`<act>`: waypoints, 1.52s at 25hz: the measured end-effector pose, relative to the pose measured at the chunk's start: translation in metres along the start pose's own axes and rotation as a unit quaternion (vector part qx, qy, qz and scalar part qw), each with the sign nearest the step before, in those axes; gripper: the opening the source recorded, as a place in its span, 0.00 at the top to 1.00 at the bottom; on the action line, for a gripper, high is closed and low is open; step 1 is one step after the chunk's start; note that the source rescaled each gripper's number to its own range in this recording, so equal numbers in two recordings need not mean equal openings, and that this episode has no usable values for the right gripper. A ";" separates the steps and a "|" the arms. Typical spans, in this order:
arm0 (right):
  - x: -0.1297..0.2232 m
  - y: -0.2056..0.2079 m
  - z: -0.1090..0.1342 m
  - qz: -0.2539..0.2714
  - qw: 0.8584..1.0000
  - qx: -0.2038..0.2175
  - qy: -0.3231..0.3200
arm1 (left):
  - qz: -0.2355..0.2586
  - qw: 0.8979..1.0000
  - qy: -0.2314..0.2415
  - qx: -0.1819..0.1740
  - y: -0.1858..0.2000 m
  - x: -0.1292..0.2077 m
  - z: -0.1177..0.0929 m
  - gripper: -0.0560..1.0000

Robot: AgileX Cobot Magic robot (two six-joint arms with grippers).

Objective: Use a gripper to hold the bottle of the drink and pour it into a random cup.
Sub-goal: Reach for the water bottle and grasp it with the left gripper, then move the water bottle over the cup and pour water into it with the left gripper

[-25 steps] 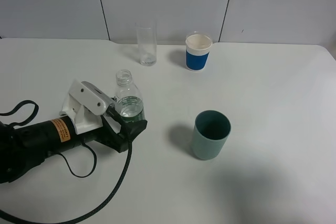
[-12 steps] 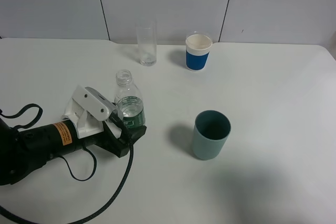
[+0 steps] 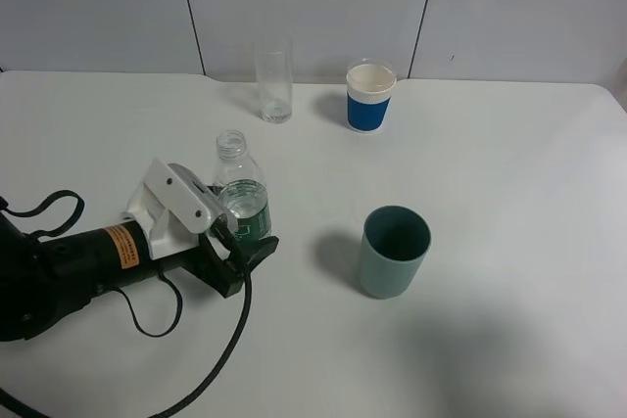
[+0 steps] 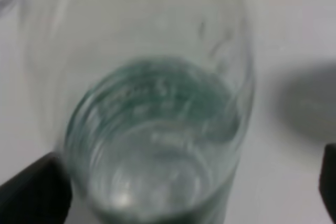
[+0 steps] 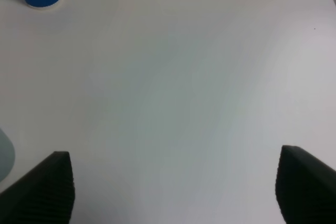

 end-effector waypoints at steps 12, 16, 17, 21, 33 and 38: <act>0.000 0.000 0.000 0.000 1.000 0.000 0.000 | -0.031 0.999 -0.009 0.012 -0.014 -0.015 -0.001 0.10; 0.000 0.000 0.000 0.000 1.000 0.000 0.000 | -0.031 0.999 -0.009 0.012 -0.014 -0.016 -0.002 0.21; 0.000 0.000 0.000 0.000 1.000 0.000 0.000 | -0.031 0.999 -0.009 0.012 -0.014 -0.016 -0.002 0.30; 0.000 0.000 0.000 0.000 1.000 0.000 0.000 | -0.031 0.999 -0.009 0.013 -0.014 -0.016 -0.002 0.91; 0.000 0.000 0.000 0.000 1.000 0.000 0.000 | -0.031 0.999 -0.010 0.014 -0.014 -0.015 -0.002 0.92; 0.000 0.000 0.000 0.000 1.000 0.000 0.000 | -0.031 0.999 -0.009 0.012 -0.014 -0.016 -0.002 0.92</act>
Point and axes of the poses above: a point on each arm's last joint axis where the gripper is mounted, y pointing back along that axis away from the gripper, z along the wrist's bending axis when the last joint is at zero, x = y × z, the point moved 3 cm from there along -y, pointing out along that axis toward the gripper, and after that the axes turned 9 degrees about y, right-handed, at the moved point
